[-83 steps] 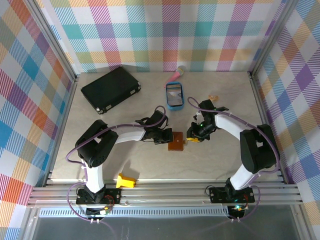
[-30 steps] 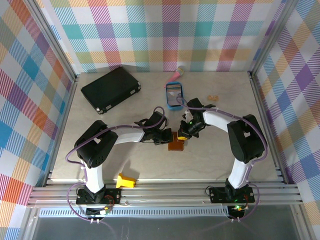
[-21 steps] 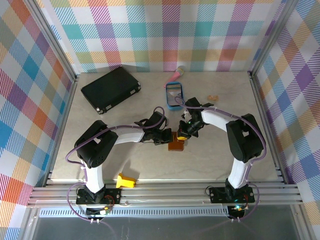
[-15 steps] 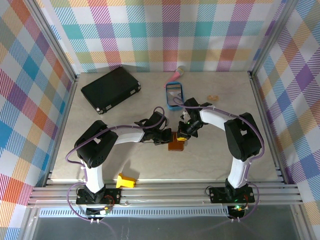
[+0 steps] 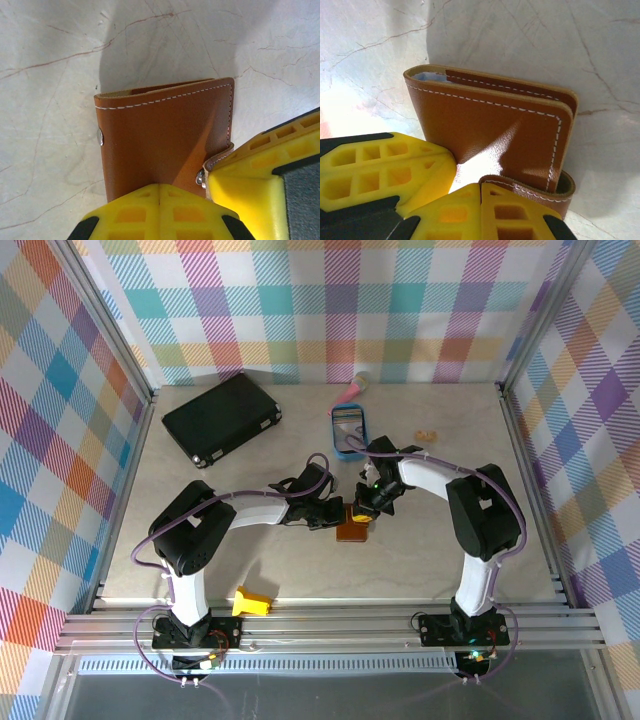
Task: Put the credit cards into the card holder
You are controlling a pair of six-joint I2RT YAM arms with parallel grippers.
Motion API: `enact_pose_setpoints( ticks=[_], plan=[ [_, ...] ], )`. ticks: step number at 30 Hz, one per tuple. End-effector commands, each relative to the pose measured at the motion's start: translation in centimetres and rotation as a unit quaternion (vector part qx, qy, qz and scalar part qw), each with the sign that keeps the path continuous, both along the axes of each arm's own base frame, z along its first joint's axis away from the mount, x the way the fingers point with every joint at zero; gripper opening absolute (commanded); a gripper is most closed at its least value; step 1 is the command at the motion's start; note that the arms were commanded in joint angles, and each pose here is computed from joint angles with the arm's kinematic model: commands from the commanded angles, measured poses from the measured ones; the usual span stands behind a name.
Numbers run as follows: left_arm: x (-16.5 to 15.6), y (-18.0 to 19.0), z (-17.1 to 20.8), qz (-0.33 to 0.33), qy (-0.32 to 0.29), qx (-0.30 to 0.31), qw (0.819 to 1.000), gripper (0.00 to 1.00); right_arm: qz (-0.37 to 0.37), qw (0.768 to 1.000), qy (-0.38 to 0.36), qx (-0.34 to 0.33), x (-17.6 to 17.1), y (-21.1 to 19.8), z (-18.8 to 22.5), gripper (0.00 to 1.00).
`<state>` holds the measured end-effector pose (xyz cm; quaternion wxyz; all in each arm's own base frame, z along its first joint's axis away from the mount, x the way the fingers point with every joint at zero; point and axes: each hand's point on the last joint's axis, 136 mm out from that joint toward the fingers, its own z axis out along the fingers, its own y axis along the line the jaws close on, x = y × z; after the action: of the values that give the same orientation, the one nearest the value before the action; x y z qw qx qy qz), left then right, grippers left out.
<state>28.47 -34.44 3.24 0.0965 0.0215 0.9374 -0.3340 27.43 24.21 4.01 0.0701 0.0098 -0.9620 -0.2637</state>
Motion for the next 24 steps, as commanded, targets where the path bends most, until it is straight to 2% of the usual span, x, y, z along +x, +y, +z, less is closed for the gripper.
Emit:
enact_pose_setpoints(
  ticks=[1, 9, 24],
  plan=[
    [-2.0, 2.1, -3.1, 0.009, 0.041, 0.051, 0.998, 0.00, 0.001, 1.000, 0.018, 0.000, -0.6, 0.4, -0.6, 0.00],
    [-1.9, 2.2, -3.1, 0.010, 0.040, 0.051, 0.998, 0.00, -0.002, 0.999, 0.033, -0.033, -1.2, -0.6, -1.9, 0.00],
    [-2.2, 2.5, -3.1, 0.014, 0.044, 0.055, 0.997, 0.00, -0.001, 0.998, 0.040, -0.042, -1.4, -1.0, -3.1, 0.00]
  ],
)
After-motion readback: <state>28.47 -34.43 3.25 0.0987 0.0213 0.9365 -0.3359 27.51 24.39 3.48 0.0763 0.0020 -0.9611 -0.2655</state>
